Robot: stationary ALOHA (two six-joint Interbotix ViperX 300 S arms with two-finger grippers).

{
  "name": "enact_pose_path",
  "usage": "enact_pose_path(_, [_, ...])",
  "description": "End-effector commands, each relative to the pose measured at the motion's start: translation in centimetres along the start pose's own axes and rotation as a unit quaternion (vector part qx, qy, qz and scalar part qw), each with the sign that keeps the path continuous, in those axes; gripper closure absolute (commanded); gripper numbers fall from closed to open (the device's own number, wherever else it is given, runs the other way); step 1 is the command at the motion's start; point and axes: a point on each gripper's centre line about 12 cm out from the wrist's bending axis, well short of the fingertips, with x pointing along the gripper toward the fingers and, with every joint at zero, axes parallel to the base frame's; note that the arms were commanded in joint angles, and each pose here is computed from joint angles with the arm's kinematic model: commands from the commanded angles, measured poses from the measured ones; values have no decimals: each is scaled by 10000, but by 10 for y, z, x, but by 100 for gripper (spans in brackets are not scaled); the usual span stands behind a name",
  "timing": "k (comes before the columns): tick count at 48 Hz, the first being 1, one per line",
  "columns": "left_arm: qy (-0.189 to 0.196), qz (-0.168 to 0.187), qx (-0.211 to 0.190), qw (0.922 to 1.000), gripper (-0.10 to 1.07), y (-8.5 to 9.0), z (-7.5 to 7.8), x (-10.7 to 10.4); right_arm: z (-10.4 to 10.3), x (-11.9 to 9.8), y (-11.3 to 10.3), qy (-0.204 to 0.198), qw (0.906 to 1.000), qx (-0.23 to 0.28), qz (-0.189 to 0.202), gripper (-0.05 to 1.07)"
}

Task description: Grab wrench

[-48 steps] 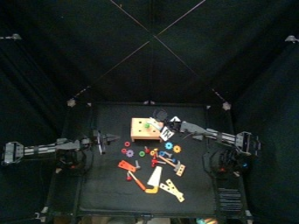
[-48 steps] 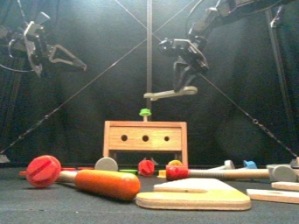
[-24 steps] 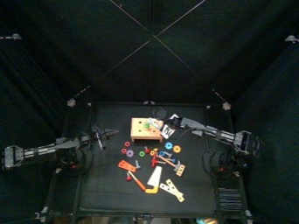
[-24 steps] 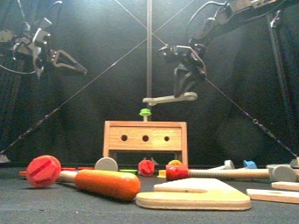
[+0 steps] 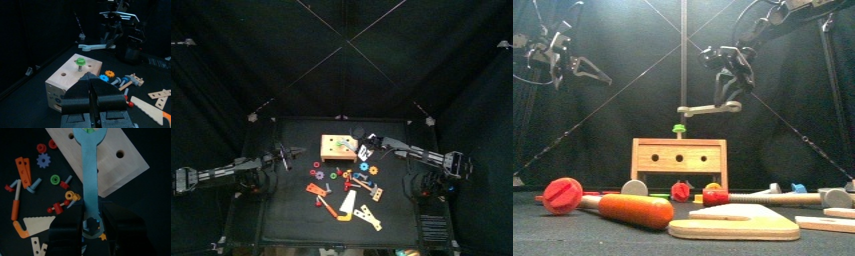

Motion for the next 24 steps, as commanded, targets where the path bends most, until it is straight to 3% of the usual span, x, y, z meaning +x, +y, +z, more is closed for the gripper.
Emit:
enact_pose_path(1, [-92, 0, -32, 10000, 69, 0, 6, 1, 2, -20, 7, -356, 9991, 68, 221, 52])
enact_pose_path(14, [-106, 27, -157, 9998, 69, 0, 7, 1, -11, -27, 8, -579, 9974, 164, 398, 52])
enact_pose_path(24, [-109, 75, -247, 9996, 69, 2, 8, 1, -19, -22, 6, -417, 9984, 125, 348, 52])
